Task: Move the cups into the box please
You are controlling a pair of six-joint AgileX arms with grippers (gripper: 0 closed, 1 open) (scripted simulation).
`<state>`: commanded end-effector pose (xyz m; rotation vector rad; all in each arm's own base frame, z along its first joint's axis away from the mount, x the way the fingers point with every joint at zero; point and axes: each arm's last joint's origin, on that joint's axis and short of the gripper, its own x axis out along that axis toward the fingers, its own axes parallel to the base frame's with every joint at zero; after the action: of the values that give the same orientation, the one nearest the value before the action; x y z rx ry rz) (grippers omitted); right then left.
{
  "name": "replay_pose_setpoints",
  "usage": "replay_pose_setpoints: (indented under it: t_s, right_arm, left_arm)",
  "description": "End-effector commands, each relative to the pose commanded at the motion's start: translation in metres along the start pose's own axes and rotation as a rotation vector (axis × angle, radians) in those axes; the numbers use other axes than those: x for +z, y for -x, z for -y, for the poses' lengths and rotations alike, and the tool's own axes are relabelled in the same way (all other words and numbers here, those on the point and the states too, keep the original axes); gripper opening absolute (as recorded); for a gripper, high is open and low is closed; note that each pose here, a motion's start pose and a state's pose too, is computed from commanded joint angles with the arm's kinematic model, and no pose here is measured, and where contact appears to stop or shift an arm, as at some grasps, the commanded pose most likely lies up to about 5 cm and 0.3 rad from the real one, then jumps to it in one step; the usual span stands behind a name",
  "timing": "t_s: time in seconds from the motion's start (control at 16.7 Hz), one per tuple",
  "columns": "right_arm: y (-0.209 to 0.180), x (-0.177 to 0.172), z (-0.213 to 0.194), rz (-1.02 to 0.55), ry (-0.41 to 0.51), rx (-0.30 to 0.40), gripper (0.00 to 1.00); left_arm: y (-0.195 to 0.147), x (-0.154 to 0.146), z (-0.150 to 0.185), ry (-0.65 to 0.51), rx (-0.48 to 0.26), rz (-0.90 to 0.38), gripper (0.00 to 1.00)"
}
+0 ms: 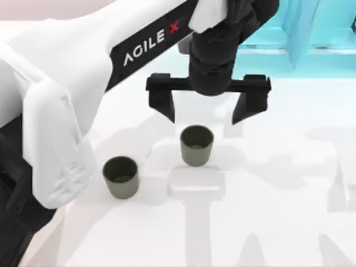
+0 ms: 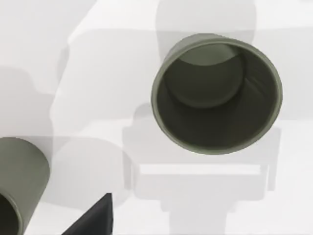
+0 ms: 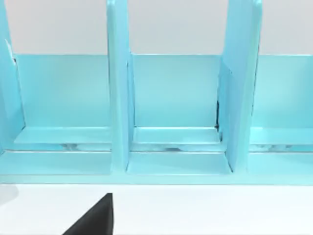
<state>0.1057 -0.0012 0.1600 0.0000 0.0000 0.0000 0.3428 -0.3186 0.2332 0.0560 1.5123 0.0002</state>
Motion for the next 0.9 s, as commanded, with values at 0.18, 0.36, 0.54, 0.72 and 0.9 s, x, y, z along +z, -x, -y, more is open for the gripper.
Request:
replay_pose_setpoints:
  t_s: [0.18, 0.36, 0.54, 0.72, 0.9]
  right_arm:
    - [0.0, 0.0, 0.0, 0.0, 0.0, 0.0, 1.0]
    - [0.0, 0.0, 0.0, 0.0, 0.0, 0.0, 1.0]
    - [0.0, 0.0, 0.0, 0.0, 0.0, 0.0, 1.0]
    - [0.0, 0.0, 0.0, 0.0, 0.0, 0.0, 1.0]
    - [0.0, 0.0, 0.0, 0.0, 0.0, 0.0, 1.0]
  left_arm:
    - [0.003, 0.004, 0.012, 0.015, -0.028, 0.035, 1.0]
    - [0.004, 0.004, 0.013, 0.017, -0.034, 0.042, 1.0]
    - [0.005, 0.006, 0.011, 0.022, -0.035, 0.043, 1.0]
    - [-0.005, 0.007, 0.013, 0.017, -0.034, 0.042, 1.0]
    - [-0.033, 0.01, 0.016, 0.018, -0.034, 0.042, 1.0]
